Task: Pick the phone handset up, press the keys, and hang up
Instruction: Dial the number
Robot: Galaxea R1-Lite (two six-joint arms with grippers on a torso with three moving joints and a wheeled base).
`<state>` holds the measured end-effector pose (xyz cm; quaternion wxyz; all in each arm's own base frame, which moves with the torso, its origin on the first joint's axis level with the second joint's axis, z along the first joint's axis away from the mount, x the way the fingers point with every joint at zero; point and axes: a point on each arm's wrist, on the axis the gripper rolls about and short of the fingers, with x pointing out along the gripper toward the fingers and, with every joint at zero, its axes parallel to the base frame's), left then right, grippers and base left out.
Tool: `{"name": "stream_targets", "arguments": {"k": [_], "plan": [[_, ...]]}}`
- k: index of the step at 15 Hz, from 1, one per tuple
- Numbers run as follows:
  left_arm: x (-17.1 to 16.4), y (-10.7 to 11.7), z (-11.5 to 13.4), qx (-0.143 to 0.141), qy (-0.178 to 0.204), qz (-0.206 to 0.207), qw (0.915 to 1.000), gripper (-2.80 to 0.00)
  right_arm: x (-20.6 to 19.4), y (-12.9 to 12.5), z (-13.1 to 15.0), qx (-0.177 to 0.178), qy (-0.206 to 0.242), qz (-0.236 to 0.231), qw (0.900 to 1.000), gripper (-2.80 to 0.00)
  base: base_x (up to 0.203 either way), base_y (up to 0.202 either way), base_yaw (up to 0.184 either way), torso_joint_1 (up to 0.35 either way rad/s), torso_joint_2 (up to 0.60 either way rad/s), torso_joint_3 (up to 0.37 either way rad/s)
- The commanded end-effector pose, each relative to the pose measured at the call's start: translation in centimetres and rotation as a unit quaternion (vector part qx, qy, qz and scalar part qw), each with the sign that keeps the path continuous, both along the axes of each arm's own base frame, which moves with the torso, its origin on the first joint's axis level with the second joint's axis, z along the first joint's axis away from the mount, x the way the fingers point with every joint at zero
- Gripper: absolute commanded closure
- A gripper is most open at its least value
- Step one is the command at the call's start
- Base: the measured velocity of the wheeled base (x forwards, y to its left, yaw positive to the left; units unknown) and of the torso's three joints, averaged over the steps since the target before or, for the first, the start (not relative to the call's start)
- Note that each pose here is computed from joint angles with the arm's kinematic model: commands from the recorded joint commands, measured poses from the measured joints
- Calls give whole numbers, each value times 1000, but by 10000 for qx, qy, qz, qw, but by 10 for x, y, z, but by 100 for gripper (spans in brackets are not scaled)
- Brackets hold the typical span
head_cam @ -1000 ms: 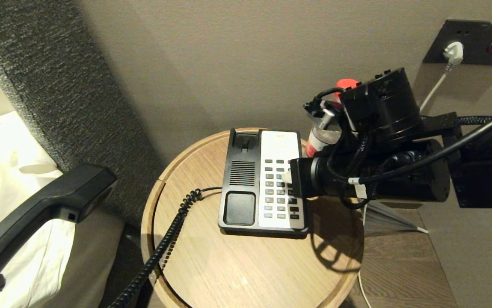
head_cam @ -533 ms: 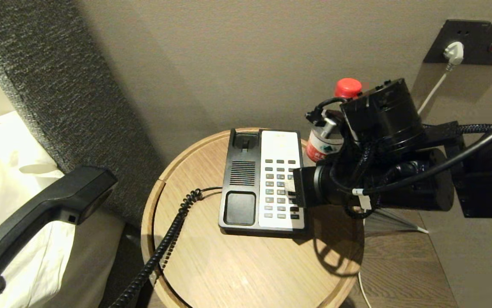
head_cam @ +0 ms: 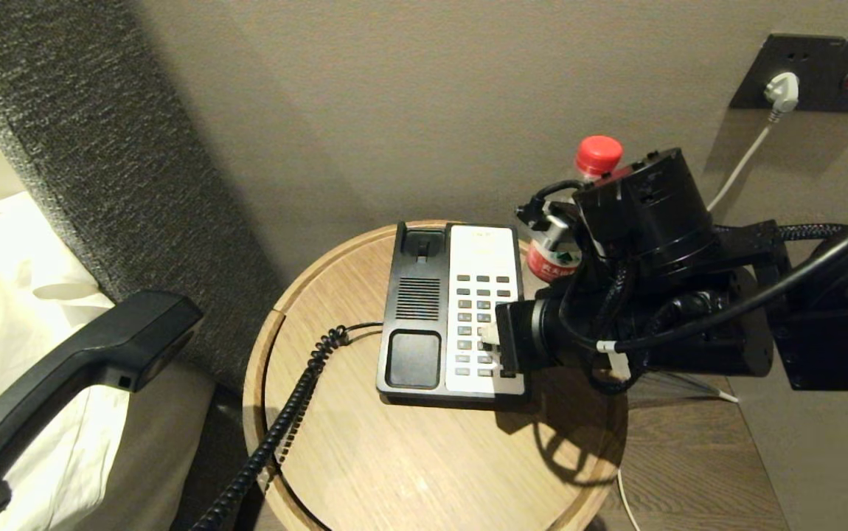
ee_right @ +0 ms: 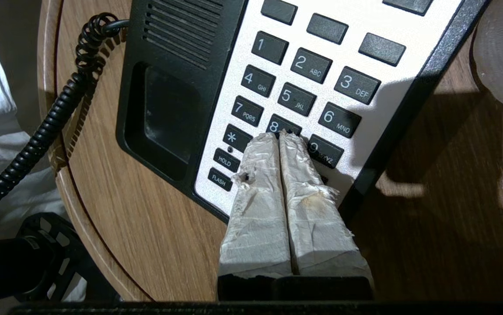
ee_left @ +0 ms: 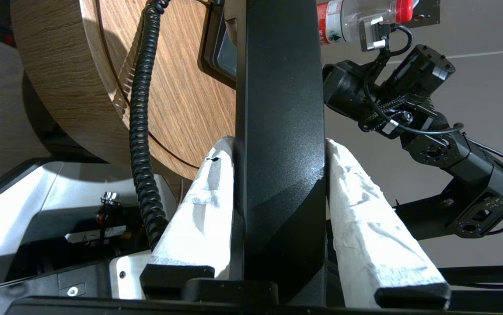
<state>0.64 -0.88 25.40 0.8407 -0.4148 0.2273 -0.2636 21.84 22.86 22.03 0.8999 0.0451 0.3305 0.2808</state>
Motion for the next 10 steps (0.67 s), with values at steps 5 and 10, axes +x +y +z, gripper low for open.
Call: {"name": "stream_targets", "arguments": {"k": [5,10], "plan": [[-1,0,-2,-16,34,-2,10000,0,3,4,-1,14,-6,-1,10000,0,0,0,0,0,0,0],[-1,1,-2,-19,28,-2,10000,0,3,3,0,23,-28,-11,10000,0,0,0,0,0,0,0]]}}
